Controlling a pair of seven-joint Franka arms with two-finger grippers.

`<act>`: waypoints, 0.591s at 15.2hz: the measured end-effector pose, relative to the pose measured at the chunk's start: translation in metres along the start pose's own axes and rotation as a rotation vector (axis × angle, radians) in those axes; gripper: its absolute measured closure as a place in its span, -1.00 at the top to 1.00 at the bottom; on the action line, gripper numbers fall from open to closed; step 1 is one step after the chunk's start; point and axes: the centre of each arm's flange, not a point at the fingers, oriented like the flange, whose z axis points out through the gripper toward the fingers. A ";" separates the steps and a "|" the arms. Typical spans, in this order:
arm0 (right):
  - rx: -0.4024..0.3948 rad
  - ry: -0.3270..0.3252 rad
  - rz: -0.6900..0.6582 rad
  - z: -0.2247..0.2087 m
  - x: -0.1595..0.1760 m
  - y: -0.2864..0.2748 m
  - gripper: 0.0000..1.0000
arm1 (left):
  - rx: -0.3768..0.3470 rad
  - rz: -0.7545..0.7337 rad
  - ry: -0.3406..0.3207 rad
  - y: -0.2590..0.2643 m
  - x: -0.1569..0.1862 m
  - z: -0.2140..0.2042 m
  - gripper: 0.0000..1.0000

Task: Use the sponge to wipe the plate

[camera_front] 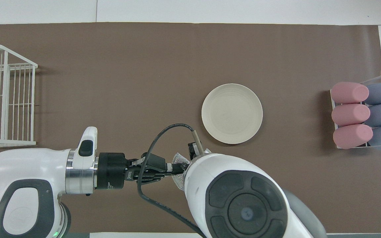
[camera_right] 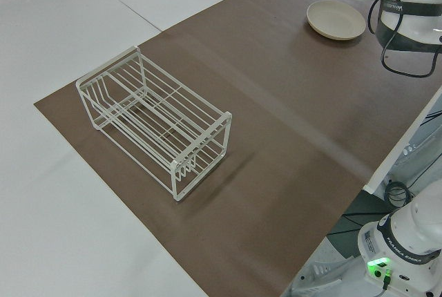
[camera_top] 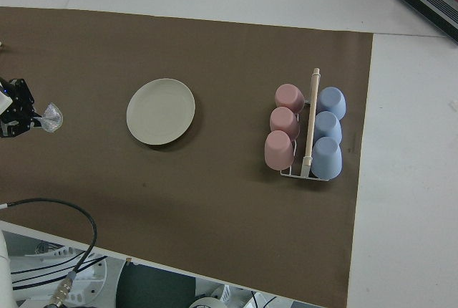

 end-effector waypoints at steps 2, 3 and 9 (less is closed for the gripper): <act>-0.007 0.004 -0.045 0.000 0.000 0.001 -0.72 | 0.000 -0.002 -0.001 0.000 0.000 0.000 -0.89; -0.011 0.006 -0.087 0.000 0.001 0.001 -0.71 | 0.001 -0.004 -0.004 0.000 -0.001 0.001 -0.89; -0.062 0.031 -0.366 -0.005 0.038 -0.007 0.33 | 0.000 -0.014 -0.002 0.000 0.000 -0.001 -0.89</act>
